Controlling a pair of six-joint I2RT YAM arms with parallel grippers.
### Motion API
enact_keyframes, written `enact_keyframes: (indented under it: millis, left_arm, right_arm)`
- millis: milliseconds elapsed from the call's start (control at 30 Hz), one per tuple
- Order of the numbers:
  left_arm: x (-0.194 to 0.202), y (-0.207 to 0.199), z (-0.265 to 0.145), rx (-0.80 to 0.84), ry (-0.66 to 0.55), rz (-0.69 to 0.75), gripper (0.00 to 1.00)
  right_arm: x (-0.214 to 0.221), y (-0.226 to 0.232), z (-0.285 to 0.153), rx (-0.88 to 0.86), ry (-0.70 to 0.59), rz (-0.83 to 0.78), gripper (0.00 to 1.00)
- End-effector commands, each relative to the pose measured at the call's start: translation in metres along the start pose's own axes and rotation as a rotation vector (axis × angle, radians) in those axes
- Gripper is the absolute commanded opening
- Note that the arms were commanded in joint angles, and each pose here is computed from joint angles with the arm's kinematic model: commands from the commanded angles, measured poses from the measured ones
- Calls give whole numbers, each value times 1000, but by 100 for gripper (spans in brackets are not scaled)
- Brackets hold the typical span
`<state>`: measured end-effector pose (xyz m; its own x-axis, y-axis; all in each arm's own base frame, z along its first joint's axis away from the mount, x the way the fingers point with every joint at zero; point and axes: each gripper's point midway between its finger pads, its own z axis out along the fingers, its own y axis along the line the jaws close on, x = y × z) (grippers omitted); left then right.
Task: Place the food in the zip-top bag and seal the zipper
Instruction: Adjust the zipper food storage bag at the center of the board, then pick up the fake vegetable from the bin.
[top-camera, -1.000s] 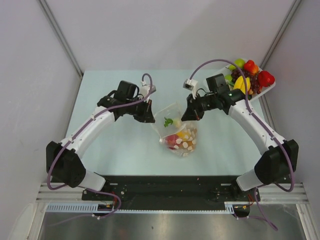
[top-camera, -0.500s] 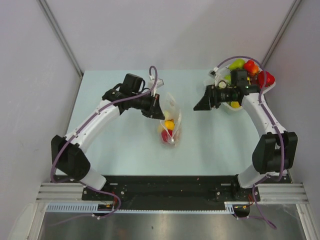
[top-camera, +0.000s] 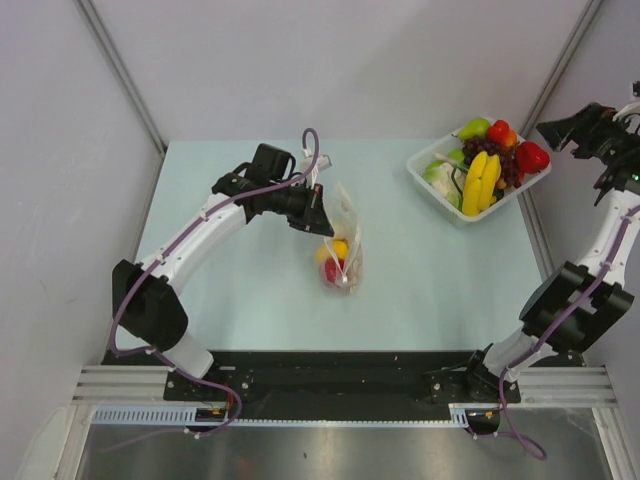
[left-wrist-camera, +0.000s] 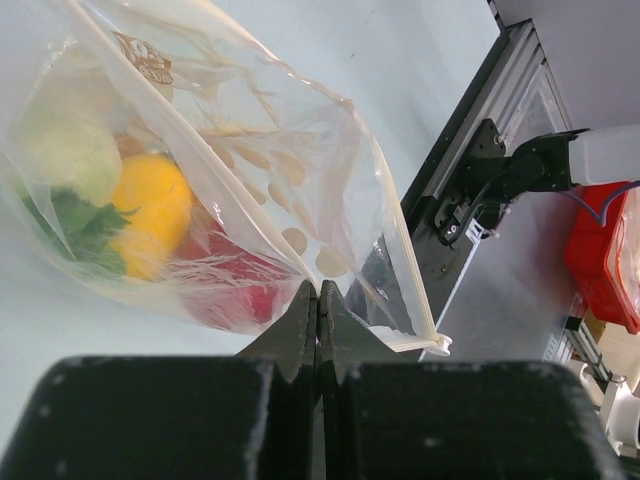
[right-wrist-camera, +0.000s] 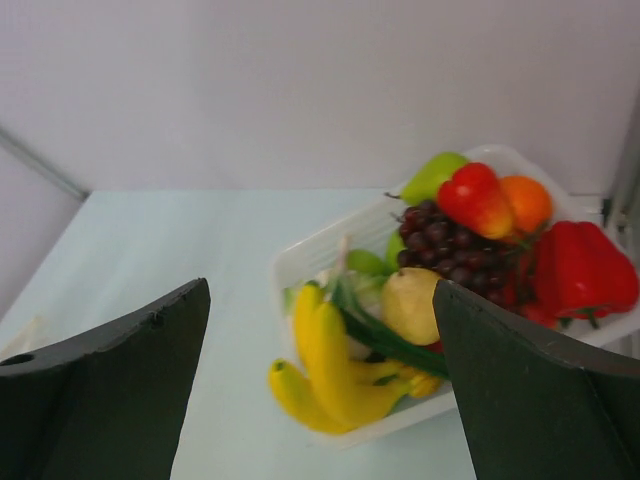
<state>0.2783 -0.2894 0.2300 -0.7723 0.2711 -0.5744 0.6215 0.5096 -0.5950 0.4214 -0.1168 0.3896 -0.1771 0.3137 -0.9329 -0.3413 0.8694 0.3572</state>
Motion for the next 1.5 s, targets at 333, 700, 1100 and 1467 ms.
enact_keyframes:
  millis: [333,700,1100,1467]
  left_arm:
    - [-12,-11,-4,35,-46,6,0]
    - [-6,-9,-3,59,-31,-38,0]
    - [-11,3,-7,45,-54,-65,0]
    - [-10,5,-8,50,-50,-75,0]
  right_arm:
    - [61,-178,50,438,291,-214,99]
    - [108,-230,104,564,422,-413,100]
    - [137,-260,132,676,469,-527,100]
    - [142,-268,134,717,493,-555,90]
